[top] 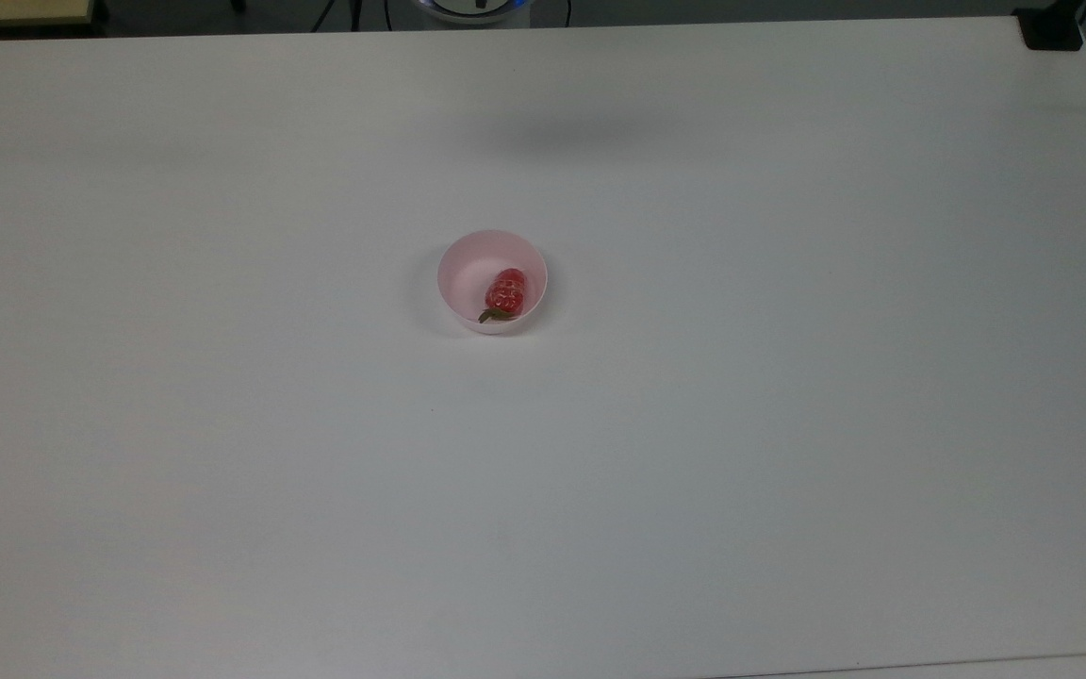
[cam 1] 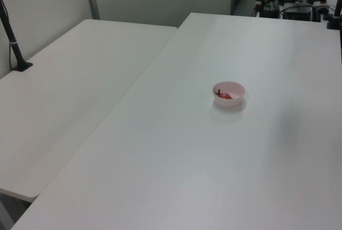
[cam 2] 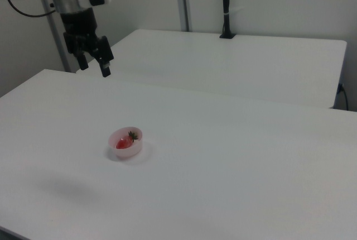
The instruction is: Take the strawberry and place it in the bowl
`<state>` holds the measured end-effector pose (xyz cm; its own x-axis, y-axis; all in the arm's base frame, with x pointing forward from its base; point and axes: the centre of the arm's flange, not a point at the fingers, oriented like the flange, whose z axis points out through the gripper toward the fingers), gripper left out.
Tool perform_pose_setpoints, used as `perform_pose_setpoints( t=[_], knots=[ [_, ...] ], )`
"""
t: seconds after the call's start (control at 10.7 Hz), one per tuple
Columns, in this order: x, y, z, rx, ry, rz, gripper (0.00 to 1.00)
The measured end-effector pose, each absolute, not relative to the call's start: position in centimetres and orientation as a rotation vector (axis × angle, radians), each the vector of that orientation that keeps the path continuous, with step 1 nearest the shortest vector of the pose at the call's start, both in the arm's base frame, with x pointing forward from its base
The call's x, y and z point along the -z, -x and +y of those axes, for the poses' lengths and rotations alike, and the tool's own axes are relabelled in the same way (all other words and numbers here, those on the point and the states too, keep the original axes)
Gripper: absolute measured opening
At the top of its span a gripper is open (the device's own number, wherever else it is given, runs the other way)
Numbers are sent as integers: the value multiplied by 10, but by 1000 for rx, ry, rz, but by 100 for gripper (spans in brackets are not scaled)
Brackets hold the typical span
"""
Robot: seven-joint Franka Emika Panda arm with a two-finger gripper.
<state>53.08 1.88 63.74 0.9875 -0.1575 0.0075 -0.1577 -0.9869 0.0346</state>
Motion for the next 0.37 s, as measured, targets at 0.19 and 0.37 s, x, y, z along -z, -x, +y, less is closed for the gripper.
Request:
perform_pose_setpoints(
  t=[0.19,0.37],
  knots=[
    [-640,-535,-8,-62,-3108,-99,100],
    [-643,-538,-20,-111,-3108,-60,100]
  ],
)
